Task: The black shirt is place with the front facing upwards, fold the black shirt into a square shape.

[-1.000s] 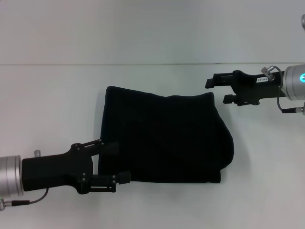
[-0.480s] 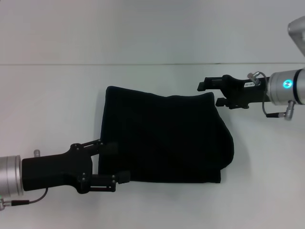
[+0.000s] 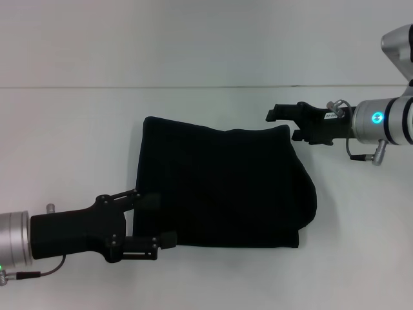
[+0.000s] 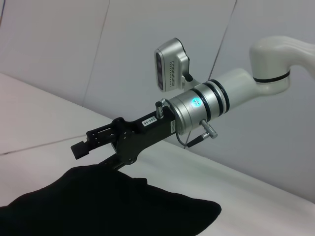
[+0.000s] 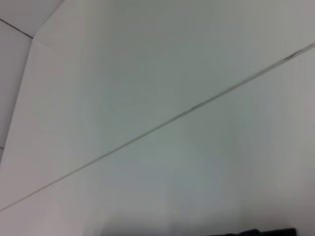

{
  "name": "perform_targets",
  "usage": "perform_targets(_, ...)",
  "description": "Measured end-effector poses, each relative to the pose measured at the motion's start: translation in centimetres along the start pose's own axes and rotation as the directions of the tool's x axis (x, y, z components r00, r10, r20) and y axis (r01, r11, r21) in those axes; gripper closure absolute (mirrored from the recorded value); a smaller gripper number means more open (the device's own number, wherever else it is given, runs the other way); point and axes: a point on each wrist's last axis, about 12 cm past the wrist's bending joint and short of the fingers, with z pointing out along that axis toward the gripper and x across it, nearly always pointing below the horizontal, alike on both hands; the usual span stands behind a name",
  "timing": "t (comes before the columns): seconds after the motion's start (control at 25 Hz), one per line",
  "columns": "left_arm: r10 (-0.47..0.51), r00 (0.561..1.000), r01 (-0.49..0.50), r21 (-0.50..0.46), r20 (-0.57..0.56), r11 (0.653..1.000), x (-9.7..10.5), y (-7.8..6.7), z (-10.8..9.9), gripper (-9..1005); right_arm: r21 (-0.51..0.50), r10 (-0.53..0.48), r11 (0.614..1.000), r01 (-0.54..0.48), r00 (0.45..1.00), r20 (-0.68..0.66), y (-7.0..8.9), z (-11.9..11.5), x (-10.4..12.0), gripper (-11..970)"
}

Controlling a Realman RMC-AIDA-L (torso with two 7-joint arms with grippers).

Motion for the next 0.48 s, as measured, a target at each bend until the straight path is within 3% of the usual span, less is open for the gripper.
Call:
perform_targets(0.4, 0.001, 1.000, -0.001, -0.002, 0.000, 1.000, -0.05, 0.04, -0.13, 49, 0.004, -0.034, 0.999, 0.034, 0.999, 0.006, 0.89, 0.88, 0.46, 173)
perform_targets(0.48, 0.002, 1.000, -0.002, 0.000, 0.001, 1.000, -0.06, 0.03, -0.13, 49, 0.013, -0.057, 0.998, 0.057, 0.998, 0.006, 0.99, 1.05, 0.54, 265)
